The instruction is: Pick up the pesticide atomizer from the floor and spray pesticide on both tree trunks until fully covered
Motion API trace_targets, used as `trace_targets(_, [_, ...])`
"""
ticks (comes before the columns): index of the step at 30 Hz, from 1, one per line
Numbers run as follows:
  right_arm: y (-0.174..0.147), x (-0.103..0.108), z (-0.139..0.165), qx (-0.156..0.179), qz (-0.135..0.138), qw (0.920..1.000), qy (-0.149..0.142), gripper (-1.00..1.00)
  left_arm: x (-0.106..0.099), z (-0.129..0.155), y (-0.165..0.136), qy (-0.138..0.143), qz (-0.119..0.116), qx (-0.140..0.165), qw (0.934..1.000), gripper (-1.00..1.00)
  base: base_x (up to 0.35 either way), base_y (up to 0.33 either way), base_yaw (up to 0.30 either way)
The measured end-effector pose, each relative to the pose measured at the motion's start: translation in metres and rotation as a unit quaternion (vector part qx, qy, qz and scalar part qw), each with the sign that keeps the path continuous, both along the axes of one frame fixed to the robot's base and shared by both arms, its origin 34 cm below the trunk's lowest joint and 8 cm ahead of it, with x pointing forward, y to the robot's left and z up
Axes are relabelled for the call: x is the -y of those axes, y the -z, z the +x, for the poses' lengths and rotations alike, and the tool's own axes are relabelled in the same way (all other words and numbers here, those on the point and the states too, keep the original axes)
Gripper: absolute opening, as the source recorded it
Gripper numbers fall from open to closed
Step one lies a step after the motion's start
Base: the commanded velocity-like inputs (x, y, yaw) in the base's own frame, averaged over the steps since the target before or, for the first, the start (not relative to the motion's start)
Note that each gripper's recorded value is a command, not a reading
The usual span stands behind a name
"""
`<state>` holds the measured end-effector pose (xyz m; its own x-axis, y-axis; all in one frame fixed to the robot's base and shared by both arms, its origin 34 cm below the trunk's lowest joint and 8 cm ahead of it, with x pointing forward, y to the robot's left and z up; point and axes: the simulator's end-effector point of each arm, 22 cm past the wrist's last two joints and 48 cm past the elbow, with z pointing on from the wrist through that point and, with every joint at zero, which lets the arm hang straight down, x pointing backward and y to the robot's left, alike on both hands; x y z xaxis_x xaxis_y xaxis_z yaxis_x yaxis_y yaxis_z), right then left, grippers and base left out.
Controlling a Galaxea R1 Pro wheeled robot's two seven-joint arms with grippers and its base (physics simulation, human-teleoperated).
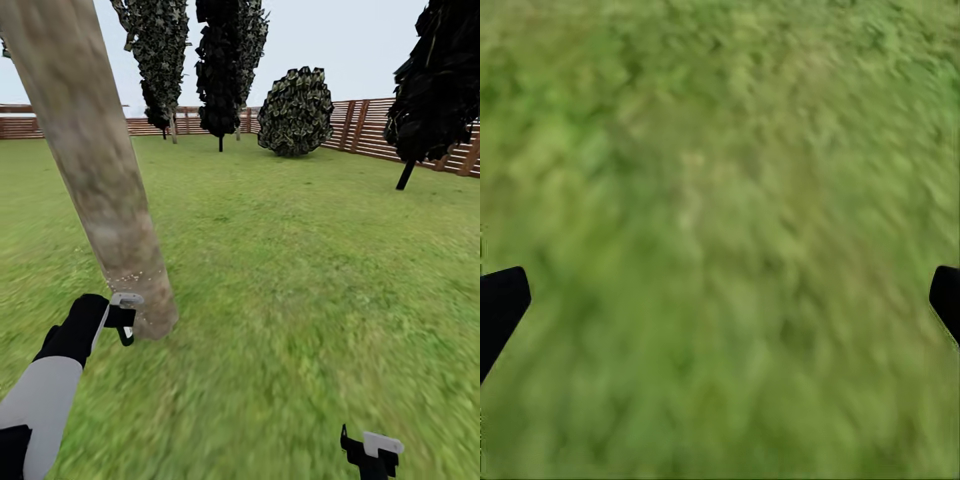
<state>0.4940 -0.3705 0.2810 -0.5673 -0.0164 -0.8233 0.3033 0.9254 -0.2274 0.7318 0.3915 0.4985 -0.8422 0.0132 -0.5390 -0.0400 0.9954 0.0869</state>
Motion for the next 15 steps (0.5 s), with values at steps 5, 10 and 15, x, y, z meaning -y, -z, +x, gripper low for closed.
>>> trace_targets(5, [0.000, 0.000, 0.000, 0.000, 0.000, 1.0000, 0.000, 1.00, 0.018, 0.001, 0.005, 0.009, -0.009, -0.001, 0.9999, -1.00, 0.024, -0.014, 0.271])
trace_targets(10, [0.000, 0.000, 0.000, 0.000, 0.000, 1.0000, 0.000, 1.00, -0.013, -0.016, 0.017, -0.007, 0.014, -0.015, 0.9998, -1.00, 0.001, 0.000, 0.261])
trace_targets(15, [0.000, 0.000, 0.000, 0.000, 0.000, 1.0000, 0.000, 1.00, -0.004, -0.019, 0.024, -0.005, 0.015, -0.019, 0.9997, -1.00, 0.013, -0.056, 0.042])
